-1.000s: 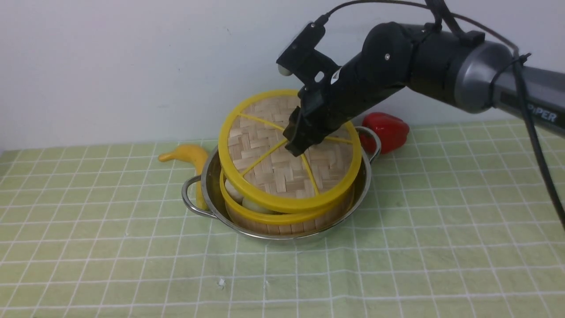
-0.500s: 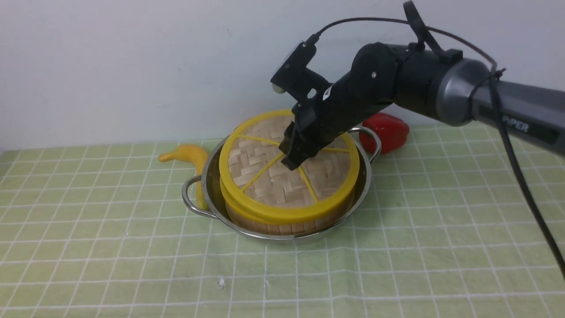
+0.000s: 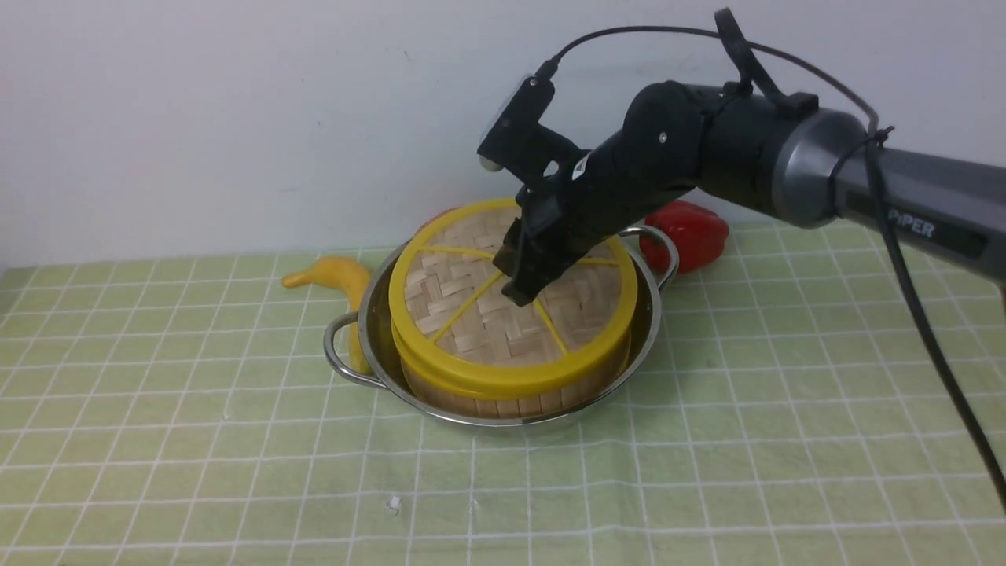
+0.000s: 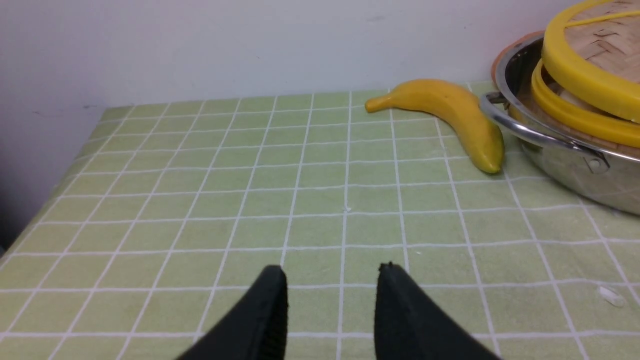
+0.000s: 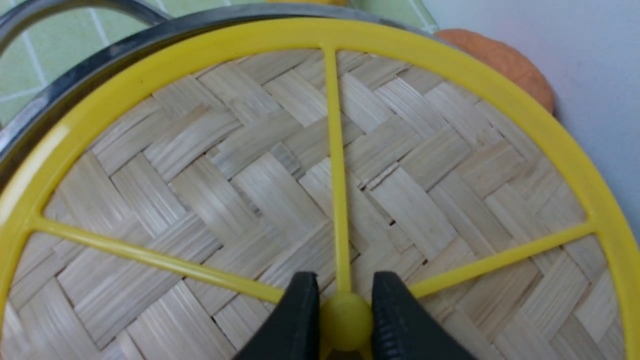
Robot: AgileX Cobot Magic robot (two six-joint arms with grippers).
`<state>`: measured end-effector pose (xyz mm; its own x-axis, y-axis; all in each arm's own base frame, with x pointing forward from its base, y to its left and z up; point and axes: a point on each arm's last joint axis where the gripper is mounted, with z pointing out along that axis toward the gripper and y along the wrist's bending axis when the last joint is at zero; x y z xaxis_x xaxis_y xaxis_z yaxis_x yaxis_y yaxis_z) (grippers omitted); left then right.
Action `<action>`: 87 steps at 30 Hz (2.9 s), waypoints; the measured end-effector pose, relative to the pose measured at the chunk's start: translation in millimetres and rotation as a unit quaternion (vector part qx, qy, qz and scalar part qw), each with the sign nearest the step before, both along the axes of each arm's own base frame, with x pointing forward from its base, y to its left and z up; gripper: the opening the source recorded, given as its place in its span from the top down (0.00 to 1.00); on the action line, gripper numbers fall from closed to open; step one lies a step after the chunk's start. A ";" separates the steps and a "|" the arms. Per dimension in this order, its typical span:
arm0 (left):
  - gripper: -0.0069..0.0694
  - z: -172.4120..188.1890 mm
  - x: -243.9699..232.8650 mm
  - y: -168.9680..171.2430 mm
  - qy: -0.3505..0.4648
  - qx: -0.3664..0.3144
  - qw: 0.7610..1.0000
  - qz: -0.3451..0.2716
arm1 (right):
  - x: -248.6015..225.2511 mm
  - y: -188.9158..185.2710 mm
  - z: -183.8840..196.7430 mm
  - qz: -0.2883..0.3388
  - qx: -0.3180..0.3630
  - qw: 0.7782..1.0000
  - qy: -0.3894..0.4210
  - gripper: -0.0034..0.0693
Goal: Place the steamer in the pot on the green tablecloth, and put the lid on the steamer.
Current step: 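Place the bamboo steamer lid onto the steamer basket in the pot with the right gripper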
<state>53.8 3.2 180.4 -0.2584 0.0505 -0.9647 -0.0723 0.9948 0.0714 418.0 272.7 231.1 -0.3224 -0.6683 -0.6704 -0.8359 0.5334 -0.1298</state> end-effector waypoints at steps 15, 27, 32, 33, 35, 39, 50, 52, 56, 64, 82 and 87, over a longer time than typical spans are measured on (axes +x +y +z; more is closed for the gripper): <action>0.59 0.0 0.0 0.0 0.000 0.000 1.000 0.000 | 0.3 0.8 0.8 0.019 -0.006 1.000 -0.016 0.75; 0.59 0.0 0.0 0.0 0.000 0.000 1.000 0.000 | 2.7 4.5 4.7 0.005 0.020 0.999 -0.032 0.75; 0.59 0.0 0.0 0.0 0.000 0.000 1.000 0.000 | 2.4 4.5 3.7 0.006 0.018 0.999 -0.029 0.75; 0.59 0.0 0.0 0.0 0.000 0.000 1.000 0.000 | 2.2 4.5 3.6 0.007 0.018 0.999 -0.027 0.75; 0.59 0.0 0.0 0.0 0.000 0.000 1.000 0.000 | 1.7 4.5 3.3 0.007 0.018 1.000 -0.025 0.75; 0.59 0.0 0.0 0.0 0.000 0.000 1.000 0.000 | -0.3 4.3 9.8 0.007 0.026 0.999 -0.024 0.75; 0.59 0.0 0.0 0.0 0.000 0.000 1.000 0.000 | -9.7 2.0 25.0 0.012 0.032 0.999 0.000 0.75; 0.59 0.0 0.0 0.0 0.000 0.000 1.000 0.000 | -7.6 3.2 15.4 0.012 0.026 1.000 0.009 0.75; 0.59 0.0 0.0 0.0 0.000 0.000 1.000 0.000 | -3.6 4.4 1.7 0.011 0.016 1.000 0.010 0.75; 0.59 0.0 0.0 0.0 0.000 0.000 1.000 0.000 | -1.5 4.4 3.0 0.013 0.016 1.000 -0.007 0.75; 0.59 0.0 0.0 0.0 0.000 0.000 1.000 0.000 | 2.5 6.0 -7.5 0.013 0.012 1.000 -0.011 0.75; 0.59 0.0 0.0 0.0 0.000 0.000 1.000 0.000 | 2.7 6.1 -7.3 0.014 0.012 1.000 -0.014 0.75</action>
